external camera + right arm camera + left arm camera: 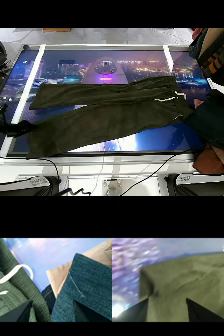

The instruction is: Fold the clothes and pants, and hang the long-sleeved shirts on hangers.

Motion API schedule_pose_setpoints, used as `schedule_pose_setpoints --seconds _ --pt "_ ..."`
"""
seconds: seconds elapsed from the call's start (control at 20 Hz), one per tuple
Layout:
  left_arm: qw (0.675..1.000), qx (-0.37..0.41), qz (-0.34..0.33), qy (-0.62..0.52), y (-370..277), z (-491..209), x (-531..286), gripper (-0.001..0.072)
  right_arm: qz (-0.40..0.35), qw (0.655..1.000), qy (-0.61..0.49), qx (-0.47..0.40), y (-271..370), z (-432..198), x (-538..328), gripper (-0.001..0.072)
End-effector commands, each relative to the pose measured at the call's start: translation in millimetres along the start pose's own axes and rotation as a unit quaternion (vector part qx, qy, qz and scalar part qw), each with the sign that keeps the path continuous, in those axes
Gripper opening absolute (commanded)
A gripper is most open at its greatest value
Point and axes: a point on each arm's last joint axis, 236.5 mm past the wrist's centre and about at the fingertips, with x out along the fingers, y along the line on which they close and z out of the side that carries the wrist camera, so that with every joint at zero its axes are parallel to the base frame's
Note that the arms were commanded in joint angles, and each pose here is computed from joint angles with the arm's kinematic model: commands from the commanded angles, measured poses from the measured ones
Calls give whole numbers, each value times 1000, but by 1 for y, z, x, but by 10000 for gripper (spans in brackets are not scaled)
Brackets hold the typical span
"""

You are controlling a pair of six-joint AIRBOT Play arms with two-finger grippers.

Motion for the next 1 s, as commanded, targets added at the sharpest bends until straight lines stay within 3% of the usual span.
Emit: schedule_pose_setpoints --seconds 0.0,0.15,0.25,0.4,0.55,0.6,0.65,0.7,0.95 --pt "999 3 -23 -25 -6 16 22 430 -1 1000 -7 1 0 4 0 550" --pt "998 17 11 -59 0 37 27 214 5 1000 0 4 3 0 0 549" --pt "995 25 36 -85 5 52 28 25 10 1000 15 4 5 -7 0 472" --pt "989 19 73 -129 15 75 25 23 19 999 46 4 9 -22 -1 381" --pt "976 -18 112 -188 32 102 13 22 33 995 94 3 16 -44 -5 379" --pt "970 -27 121 -207 37 112 6 22 36 994 106 3 17 -50 -6 322" --pt "966 -29 129 -224 40 122 -1 21 40 992 117 3 19 -54 -7 169" --pt "961 -24 137 -239 42 132 -10 22 43 991 128 3 20 -60 -9 66" --pt "941 0 154 -301 39 180 -56 21 81 983 166 -4 53 -77 -12 40"
